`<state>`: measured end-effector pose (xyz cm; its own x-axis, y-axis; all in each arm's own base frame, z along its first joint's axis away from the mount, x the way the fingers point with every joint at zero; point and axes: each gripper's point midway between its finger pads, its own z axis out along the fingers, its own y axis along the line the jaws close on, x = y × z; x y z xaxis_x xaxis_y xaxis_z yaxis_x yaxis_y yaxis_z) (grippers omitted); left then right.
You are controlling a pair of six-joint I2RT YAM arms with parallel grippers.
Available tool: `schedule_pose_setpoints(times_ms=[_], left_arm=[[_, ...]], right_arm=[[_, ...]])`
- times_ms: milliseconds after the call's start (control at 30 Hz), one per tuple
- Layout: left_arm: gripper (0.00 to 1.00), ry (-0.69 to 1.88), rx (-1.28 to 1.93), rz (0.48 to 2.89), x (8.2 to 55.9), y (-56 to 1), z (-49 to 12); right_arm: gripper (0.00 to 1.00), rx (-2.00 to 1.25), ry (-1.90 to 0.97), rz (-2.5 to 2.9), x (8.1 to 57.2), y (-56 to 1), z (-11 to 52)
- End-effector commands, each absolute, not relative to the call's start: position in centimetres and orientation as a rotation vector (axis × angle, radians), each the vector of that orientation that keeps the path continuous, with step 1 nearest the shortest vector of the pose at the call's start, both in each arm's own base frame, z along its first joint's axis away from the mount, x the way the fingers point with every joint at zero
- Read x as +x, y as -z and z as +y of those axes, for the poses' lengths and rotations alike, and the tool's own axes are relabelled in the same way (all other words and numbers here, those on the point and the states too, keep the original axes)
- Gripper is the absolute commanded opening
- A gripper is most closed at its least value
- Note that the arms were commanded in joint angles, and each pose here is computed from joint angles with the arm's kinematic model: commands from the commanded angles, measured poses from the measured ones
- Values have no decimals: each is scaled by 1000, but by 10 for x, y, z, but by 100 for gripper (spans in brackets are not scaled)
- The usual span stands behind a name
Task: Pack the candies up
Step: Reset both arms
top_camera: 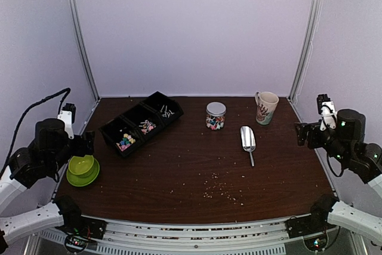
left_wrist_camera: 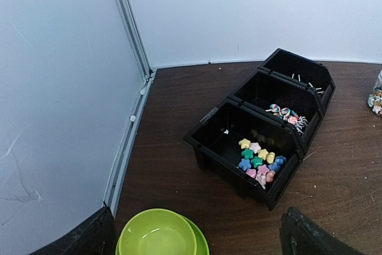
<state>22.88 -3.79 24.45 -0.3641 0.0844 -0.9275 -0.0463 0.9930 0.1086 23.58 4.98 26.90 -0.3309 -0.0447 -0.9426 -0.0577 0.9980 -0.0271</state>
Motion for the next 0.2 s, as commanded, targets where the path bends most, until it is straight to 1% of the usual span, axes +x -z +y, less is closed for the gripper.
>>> schedule_pose_setpoints(times_ms=[0,167], left_arm=[[98,-156,23,1940,231,-242,-36],[98,-141,20,1935,230,-242,-37]], right_arm=[[99,-61,-41,1876,232,-271,49],[99,-47,-29,1869,231,-272,46]])
